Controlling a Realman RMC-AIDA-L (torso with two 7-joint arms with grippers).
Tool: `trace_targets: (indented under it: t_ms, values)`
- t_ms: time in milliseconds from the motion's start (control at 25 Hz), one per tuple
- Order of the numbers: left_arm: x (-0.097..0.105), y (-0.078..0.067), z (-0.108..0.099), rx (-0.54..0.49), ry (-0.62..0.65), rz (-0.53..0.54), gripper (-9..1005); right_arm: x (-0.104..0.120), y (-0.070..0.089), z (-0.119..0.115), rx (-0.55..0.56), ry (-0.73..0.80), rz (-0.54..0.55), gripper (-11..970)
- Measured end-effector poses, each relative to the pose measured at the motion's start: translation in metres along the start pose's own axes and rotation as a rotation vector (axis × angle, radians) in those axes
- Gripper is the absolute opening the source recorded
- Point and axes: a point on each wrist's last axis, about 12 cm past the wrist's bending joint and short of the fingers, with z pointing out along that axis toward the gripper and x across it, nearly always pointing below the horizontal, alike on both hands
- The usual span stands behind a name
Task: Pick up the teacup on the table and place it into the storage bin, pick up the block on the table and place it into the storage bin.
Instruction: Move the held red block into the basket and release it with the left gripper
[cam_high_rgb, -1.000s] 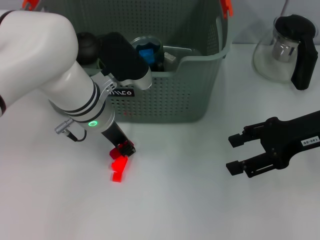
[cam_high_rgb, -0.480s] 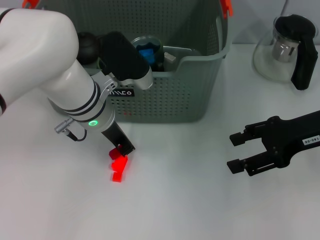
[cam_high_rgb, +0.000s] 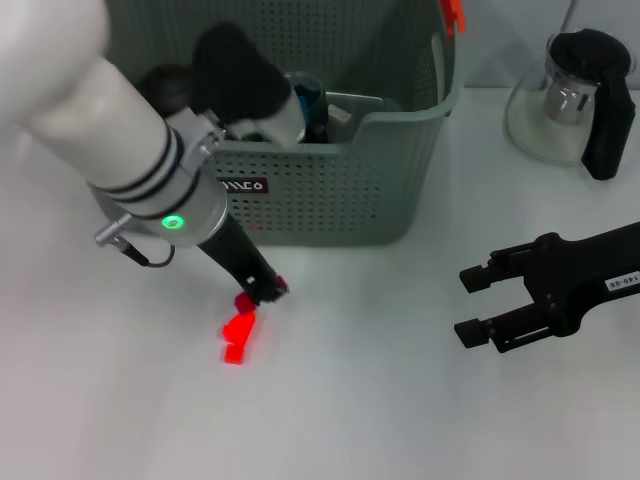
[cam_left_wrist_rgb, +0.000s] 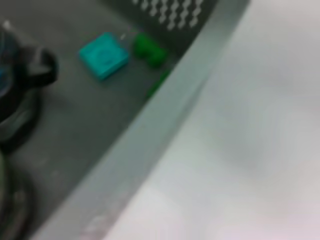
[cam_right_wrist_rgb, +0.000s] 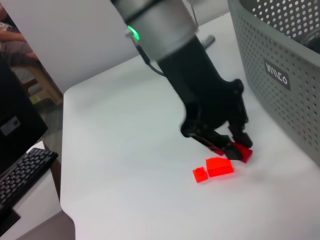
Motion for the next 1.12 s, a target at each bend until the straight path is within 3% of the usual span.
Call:
trace_targets:
  t_ms: [240,360,560,680,800,920,1120]
  values:
    - [0.008,-0.006,-0.049,0.284,-0.165,0.008,185,0.000,0.000,-0.001,-0.002,0.001,0.000,838]
    - [0.011,0.003,-0.079,0.374,-0.327,0.019,186,0.000,0.000,-0.002,0.000,-0.002,0.000,837]
    - [0.008,0.042,-0.131,0.309,-0.611,-0.033,188,-0.002,0.000,-0.001,-0.005,-0.004,-0.003,837]
    - [0.000,0.063,-0.150,0.242,-0.736,-0.069,189,-0.003,0.000,0.000,-0.006,-0.005,-0.006,837]
    - [-0.007,0.086,-0.150,0.162,-0.796,-0.139,191,-0.004,0.000,0.002,-0.009,-0.008,-0.008,837]
    - [-0.015,0.105,-0.135,0.104,-0.834,-0.201,192,-0.007,0.001,0.005,-0.013,-0.011,-0.012,838]
    - [-0.024,0.113,-0.112,0.064,-0.840,-0.247,194,-0.008,0.001,0.007,-0.016,-0.013,-0.015,837]
